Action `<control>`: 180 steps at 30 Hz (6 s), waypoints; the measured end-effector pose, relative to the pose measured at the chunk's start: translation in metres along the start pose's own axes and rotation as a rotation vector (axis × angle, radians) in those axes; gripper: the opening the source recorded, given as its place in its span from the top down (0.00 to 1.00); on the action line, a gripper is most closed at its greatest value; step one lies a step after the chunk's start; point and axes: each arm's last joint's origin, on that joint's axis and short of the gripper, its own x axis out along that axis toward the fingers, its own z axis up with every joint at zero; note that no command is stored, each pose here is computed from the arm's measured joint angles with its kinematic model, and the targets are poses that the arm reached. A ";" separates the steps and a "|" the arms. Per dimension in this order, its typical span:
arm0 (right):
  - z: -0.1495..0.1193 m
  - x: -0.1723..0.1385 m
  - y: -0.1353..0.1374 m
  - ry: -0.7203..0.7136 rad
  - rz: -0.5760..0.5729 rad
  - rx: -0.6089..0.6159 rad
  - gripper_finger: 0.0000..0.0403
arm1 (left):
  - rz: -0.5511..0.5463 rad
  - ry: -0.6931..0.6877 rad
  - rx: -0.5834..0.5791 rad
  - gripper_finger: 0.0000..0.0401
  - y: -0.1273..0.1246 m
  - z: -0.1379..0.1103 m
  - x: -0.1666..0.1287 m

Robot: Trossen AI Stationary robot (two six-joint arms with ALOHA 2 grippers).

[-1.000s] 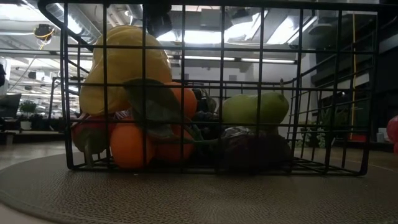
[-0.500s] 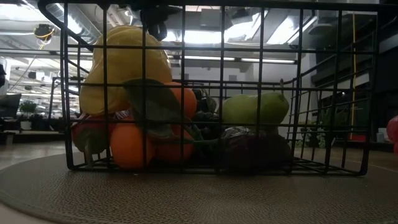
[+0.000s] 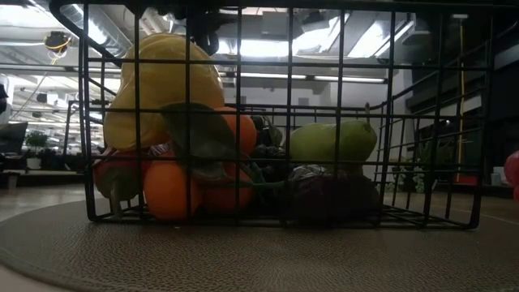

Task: Build produce basket
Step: Move the red bell pepper to the top right of the table, then adjust the black wire basket, then put the red bell pepper into the black wire basket

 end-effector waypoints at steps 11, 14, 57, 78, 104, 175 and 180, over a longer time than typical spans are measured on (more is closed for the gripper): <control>-0.055 0.078 -0.014 0.576 -0.237 0.066 0.45 | 0.053 -0.034 -0.009 0.67 0.006 0.003 -0.003; -0.069 0.096 -0.012 0.645 -0.196 0.036 0.45 | 0.054 -0.033 -0.009 0.67 0.006 0.003 -0.003; -0.102 0.209 -0.007 -0.206 0.316 0.505 0.45 | 0.093 -0.054 0.024 0.67 0.007 0.004 -0.003; -0.090 0.168 0.043 -0.369 0.613 0.141 0.45 | 0.143 -0.022 0.021 0.67 0.010 0.000 -0.003; -0.095 0.135 0.057 -0.127 0.235 -0.170 0.45 | 0.254 0.303 -0.154 0.67 0.020 -0.034 -0.014; -0.067 0.165 -0.008 -0.035 -0.251 -0.032 0.45 | 0.655 0.497 -0.107 0.67 0.030 -0.072 -0.015; -0.071 0.189 -0.013 -0.004 -0.169 -0.093 0.45 | 0.654 0.492 -0.106 0.67 0.030 -0.071 -0.014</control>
